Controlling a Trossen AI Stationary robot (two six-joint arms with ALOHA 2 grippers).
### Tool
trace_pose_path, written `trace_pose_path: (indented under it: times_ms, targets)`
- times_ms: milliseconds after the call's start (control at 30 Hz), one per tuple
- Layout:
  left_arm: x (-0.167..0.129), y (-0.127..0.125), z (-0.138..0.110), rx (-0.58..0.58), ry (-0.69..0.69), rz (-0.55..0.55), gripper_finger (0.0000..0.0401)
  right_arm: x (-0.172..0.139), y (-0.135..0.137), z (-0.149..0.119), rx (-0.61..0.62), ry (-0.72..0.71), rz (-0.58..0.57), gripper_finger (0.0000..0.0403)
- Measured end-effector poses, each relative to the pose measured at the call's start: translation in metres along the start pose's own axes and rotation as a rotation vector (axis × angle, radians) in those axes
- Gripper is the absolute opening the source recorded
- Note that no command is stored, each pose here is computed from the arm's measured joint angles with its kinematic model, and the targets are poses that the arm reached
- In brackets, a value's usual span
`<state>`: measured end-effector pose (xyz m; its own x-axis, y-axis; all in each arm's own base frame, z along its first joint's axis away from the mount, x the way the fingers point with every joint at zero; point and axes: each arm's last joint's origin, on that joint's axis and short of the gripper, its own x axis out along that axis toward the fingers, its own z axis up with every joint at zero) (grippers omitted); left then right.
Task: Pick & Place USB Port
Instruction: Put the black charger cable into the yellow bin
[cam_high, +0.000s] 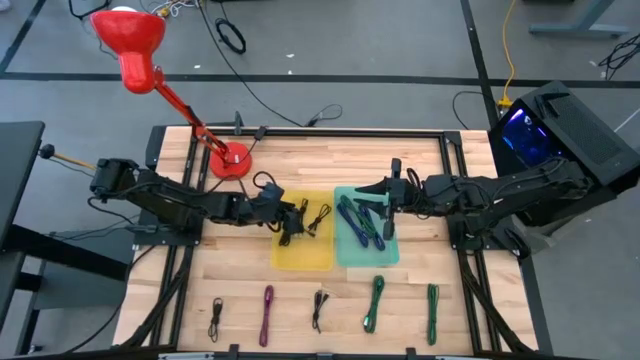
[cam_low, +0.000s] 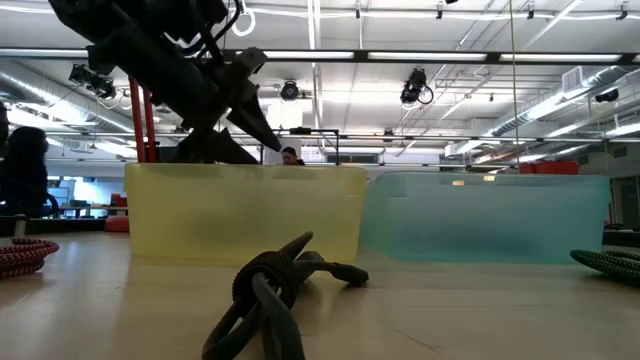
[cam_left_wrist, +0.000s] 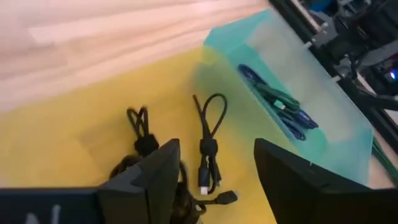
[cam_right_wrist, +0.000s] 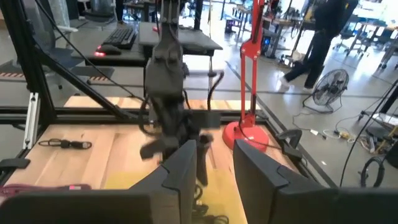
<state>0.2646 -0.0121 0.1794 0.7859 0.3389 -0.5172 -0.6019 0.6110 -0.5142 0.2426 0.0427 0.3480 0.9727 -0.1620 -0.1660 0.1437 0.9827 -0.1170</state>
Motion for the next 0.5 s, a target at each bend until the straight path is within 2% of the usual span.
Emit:
trace_pose_path:
  times_ms: [100, 167, 267, 367, 500]
  targets:
    - [-0.010, -0.005, 0.007, 0.078, -0.002, -0.065, 0.0219, 0.000, 0.000, -0.003, 0.003, 0.034, 0.001, 0.0107]
    - [-0.020, -0.008, 0.011, 0.124, 0.062, -0.149, 0.0218, 0.000, 0.000, -0.007, 0.007, 0.067, 0.002, 0.0107]
    - [-0.041, -0.009, 0.011, 0.103, 0.190, -0.228, 0.0215, -0.001, 0.000, -0.011, 0.014, 0.110, 0.003, 0.0107]
    - [-0.063, -0.002, 0.001, 0.047, 0.319, -0.156, 0.0211, -0.001, 0.000, -0.014, 0.021, 0.134, 0.002, 0.0107]
    - [-0.091, 0.011, -0.024, -0.042, 0.478, 0.043, 0.0211, -0.001, 0.000, -0.014, 0.018, 0.139, 0.002, 0.0107]
